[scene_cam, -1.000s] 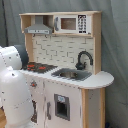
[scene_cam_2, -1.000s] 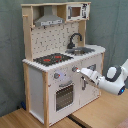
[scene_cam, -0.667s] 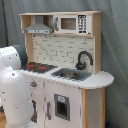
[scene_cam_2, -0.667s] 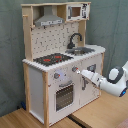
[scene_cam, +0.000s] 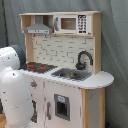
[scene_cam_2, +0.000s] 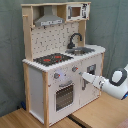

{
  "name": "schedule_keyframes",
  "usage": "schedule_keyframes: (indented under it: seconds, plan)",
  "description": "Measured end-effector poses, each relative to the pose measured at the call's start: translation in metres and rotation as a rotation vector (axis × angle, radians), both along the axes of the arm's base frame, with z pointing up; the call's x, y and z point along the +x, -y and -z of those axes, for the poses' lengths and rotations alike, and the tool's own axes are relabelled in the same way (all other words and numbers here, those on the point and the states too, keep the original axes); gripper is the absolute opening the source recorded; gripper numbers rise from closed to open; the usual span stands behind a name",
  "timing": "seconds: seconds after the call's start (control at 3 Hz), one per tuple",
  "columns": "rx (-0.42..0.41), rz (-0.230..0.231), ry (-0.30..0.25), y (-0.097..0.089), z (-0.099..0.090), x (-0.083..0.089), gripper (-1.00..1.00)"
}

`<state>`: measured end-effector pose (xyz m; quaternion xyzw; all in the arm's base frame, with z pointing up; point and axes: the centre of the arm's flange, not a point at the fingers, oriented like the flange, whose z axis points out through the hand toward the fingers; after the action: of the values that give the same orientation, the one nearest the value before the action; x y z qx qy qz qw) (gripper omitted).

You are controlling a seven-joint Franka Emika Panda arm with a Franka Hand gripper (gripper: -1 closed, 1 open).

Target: Play with the kitchen

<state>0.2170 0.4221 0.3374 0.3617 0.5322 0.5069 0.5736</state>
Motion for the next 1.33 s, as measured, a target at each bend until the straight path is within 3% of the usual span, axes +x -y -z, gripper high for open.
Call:
schedule_keyframes:
  seconds: [0.33, 0.67, 1.33]
  plan:
    - [-0.001, 0.015, 0.041, -0.019, -0.02, -0.011, 1.0]
    - [0.08, 0.041, -0.001, -0.034, -0.033, -0.021, 1.0]
    - [0.297, -0.015, -0.062, -0.043, -0.034, -0.029, 1.0]
